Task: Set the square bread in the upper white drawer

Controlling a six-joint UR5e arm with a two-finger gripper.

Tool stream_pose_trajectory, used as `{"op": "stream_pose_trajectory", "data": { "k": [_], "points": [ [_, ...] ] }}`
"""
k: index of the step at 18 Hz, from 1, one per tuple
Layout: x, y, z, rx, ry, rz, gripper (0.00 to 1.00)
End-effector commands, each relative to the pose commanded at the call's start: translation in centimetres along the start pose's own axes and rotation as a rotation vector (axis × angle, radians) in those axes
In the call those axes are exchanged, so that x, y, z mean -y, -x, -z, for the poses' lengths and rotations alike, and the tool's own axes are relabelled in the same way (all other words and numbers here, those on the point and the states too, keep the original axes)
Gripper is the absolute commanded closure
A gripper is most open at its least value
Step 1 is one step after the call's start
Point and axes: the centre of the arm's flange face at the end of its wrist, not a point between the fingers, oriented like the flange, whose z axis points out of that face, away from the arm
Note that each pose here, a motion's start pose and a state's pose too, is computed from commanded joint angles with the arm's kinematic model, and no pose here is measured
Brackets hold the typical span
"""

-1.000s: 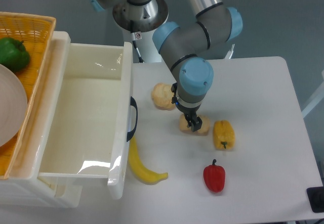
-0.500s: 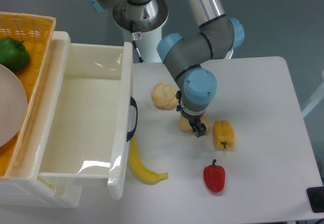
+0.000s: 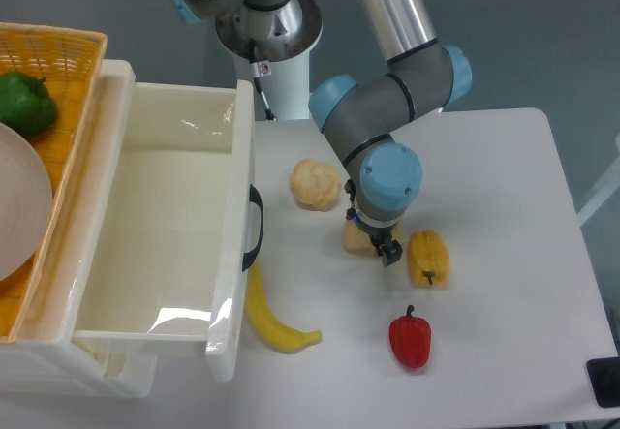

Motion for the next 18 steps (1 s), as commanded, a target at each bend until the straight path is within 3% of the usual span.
{"op": "stream_pose_trajectory", "data": {
  "k": [3, 5, 8, 13, 16, 18],
  "points": [
    [-0.1, 0.4, -0.5, -0.006, 0.001, 0.002, 0.09],
    [0.1, 0.5, -1.1, -0.017, -0.001, 0.035, 0.19],
    [0.1, 0.6, -0.9, -0.009, 0.000, 0.073, 0.39],
    [-0.2, 1.1, 0.5, 0.013, 0.007, 0.074, 0.85],
    [-0.3, 1.2, 1.3, 0.023, 0.008, 0.075, 0.94],
    [-0.5, 1.3, 2.8, 0.047, 0.006, 0.079, 0.94]
  ]
}}
